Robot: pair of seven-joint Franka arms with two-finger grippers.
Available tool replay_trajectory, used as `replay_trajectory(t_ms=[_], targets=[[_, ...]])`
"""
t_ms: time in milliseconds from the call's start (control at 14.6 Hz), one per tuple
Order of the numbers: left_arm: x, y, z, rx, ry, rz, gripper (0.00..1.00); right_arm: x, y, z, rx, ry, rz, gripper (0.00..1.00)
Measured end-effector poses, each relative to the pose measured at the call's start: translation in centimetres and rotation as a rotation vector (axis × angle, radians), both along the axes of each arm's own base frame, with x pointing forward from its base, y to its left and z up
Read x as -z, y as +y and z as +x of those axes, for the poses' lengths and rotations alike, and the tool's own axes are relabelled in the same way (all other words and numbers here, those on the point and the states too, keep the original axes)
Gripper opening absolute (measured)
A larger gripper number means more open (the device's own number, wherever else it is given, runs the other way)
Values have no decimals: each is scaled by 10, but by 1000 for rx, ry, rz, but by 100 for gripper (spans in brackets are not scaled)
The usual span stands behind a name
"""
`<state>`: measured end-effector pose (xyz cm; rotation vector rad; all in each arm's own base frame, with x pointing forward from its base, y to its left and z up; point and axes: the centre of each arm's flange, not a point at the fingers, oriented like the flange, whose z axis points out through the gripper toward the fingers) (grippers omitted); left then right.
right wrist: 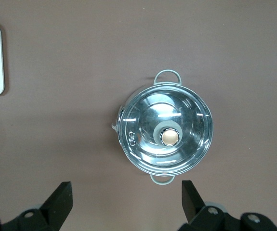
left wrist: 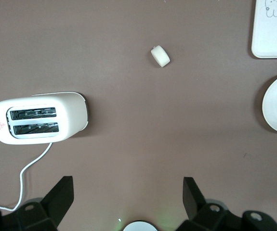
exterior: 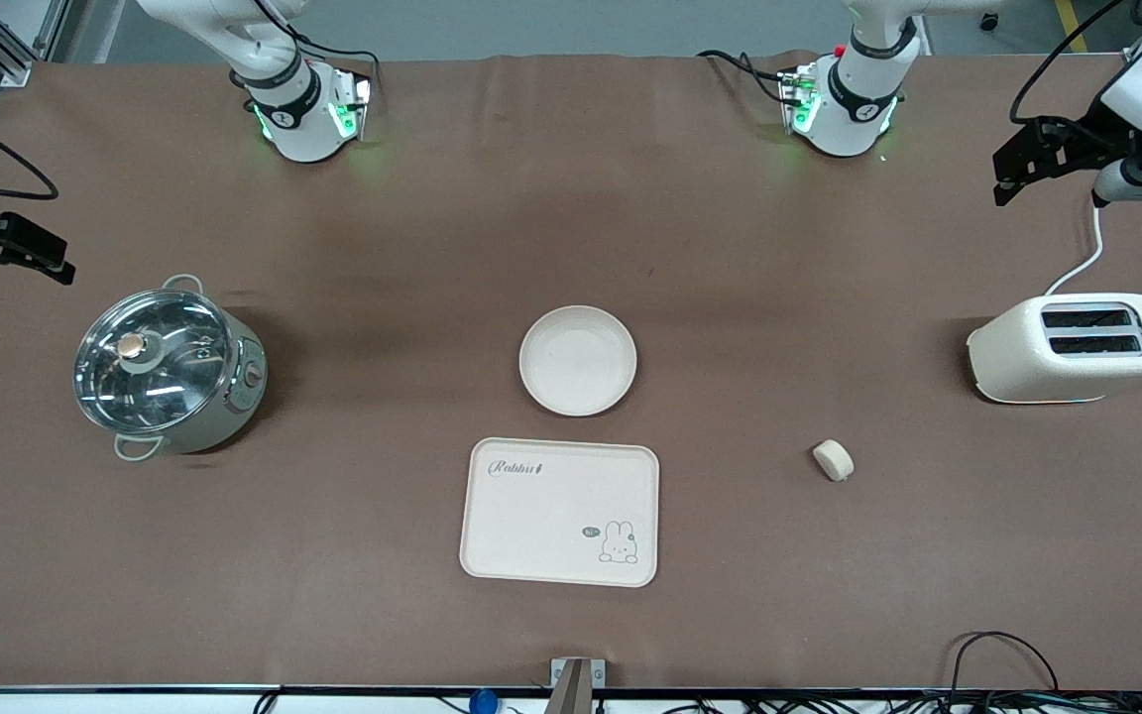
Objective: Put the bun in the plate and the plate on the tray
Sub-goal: 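Grasp the cream bun with the left gripper while the right gripper moves toward the plate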
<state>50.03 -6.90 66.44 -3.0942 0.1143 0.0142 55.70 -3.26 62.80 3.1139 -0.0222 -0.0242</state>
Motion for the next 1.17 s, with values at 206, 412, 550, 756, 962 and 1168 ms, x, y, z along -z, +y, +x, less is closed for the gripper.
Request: replay_trajectory(t_ms=[206,412,550,756,962,1168], targets=[[2,0,1,-1,4,0,100,0,0,0,0,0,0,100],[23,2,18,-6,35,-1,100,0,0,0,0,-3,2,100],[57,3,47,-28,54,-6,100,-1,9,1,3,-10,38,100],[131,-6,88,-155,108,-2,100,4,56,4,10,-3,81,100],[219,-20,120,-287,171,11,100,45,124,20,10,5,77,100],[306,-32,142,-373,173,3,100,100,168,37,27,27,74,100]])
